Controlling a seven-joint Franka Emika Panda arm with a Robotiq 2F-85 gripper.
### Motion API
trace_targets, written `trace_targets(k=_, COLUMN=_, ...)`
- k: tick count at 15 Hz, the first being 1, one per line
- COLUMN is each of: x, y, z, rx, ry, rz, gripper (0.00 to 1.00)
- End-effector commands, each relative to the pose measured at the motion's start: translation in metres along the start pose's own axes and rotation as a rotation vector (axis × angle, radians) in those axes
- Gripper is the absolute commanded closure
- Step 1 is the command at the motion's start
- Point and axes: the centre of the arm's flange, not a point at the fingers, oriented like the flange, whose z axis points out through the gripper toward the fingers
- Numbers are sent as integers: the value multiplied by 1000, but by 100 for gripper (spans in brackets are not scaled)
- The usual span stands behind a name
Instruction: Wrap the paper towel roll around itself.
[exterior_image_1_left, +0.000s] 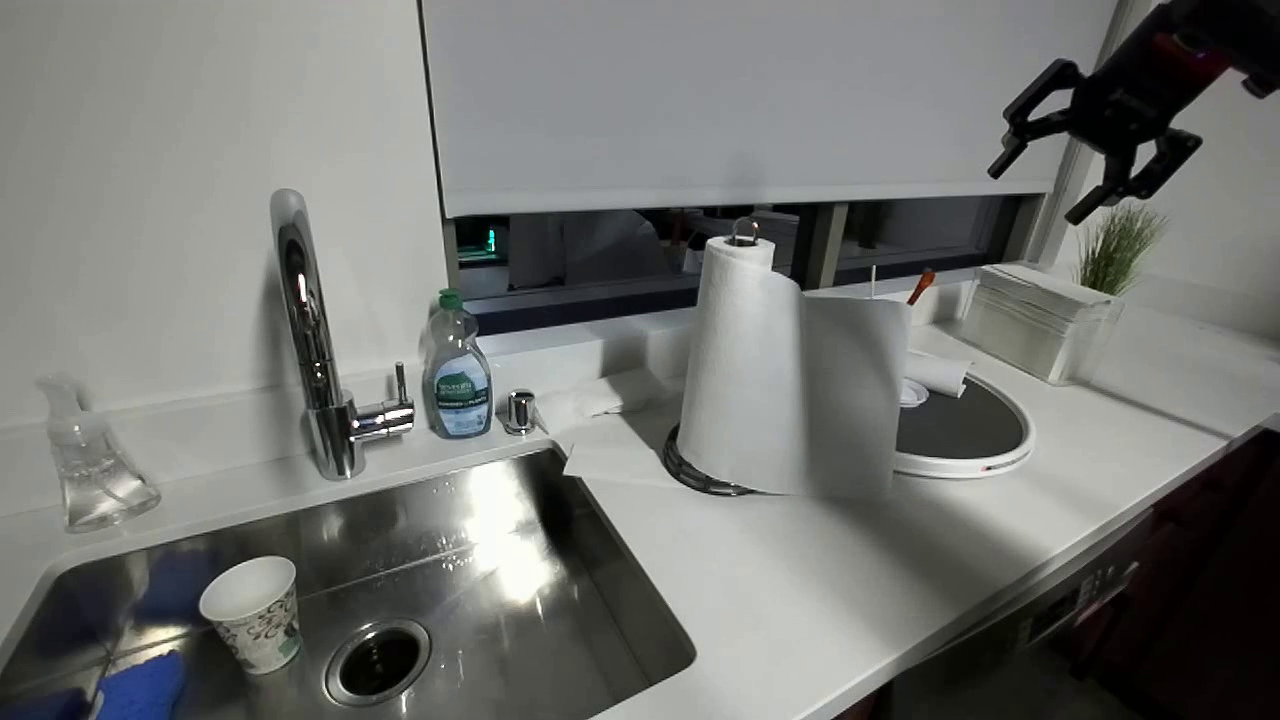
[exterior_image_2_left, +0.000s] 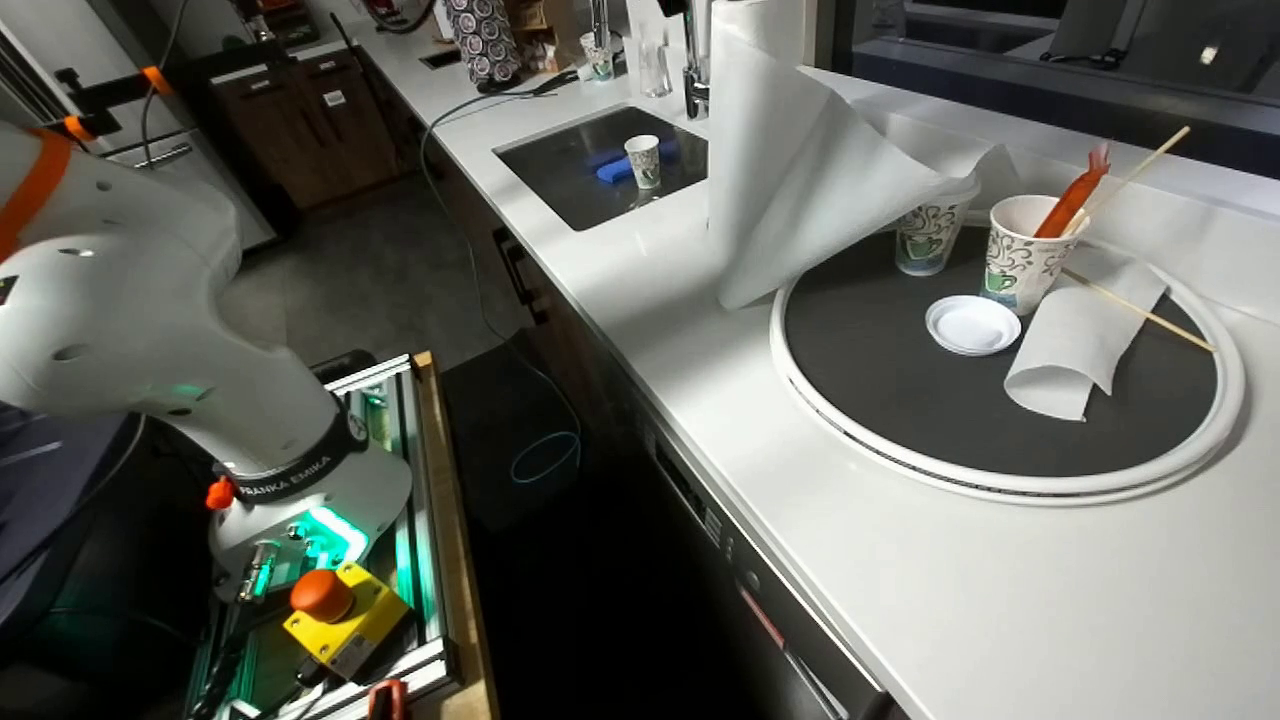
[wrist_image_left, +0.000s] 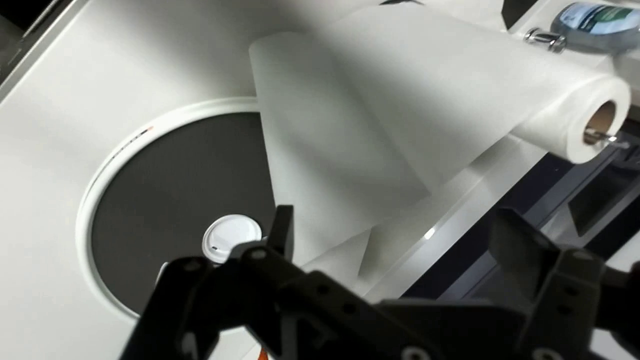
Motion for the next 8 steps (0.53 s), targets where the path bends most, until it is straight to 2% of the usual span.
trace_targets(k=1, x=73, y=-4, z=21, rx=-87, ry=-74, rz=40, gripper=0)
trace_targets(k=3, x=96, y=-5, z=39, rx=-142, ry=-72, rz=77, gripper=0)
trace_targets(k=4, x=61, y=10, z=28, rx=-87, ry=-39, rz=44, gripper=0)
trace_targets(k=6, x=81, y=8, z=44, rx=-115, ry=-47, rz=56, gripper=0)
trace_targets(k=8, x=88, y=6, z=51, rx=-124, ry=-52, rz=59, gripper=0)
